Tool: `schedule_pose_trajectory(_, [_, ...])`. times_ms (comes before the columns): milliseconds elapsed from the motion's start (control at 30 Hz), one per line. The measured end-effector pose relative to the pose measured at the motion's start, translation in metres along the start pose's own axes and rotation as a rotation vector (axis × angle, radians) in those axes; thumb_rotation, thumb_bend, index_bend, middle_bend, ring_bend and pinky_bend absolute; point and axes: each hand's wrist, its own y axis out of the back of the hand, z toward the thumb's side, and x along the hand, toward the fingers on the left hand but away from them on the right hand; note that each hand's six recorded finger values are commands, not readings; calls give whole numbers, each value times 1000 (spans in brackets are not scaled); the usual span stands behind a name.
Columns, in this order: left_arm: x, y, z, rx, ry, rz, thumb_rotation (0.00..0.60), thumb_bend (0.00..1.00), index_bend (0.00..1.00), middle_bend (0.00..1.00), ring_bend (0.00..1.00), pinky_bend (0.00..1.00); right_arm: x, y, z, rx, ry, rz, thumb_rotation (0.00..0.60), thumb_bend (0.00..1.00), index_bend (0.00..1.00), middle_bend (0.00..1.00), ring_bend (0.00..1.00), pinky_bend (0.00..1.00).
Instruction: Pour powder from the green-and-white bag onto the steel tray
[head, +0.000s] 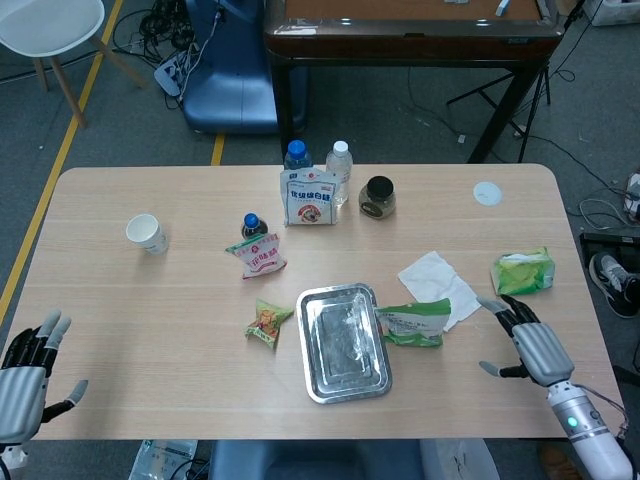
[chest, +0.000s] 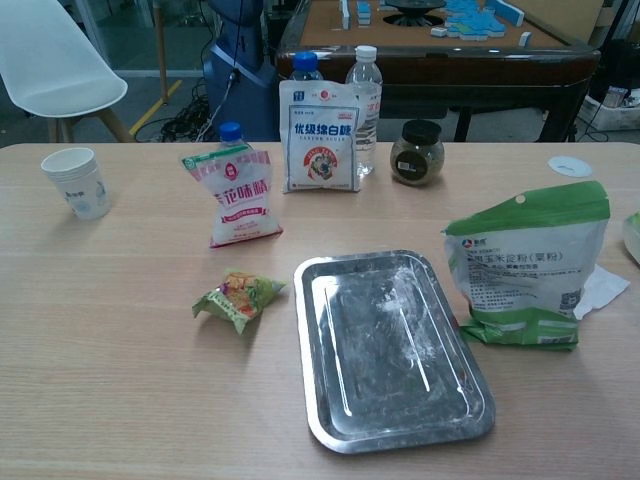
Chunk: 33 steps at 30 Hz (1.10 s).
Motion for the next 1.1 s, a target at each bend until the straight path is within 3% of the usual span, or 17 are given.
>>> schedule_pose_trajectory(600, [-1,0,0,-2,0,0,600,219,36,30,94,63,-57,-56,18,-268,83,113,600,0,117,235,68,77])
schedule_pose_trajectory(1100, [-1,1,0,4,5,2,600,219,37,30,94,63,-86,-89,33,-317,119,161,600,51,182,278,113,122])
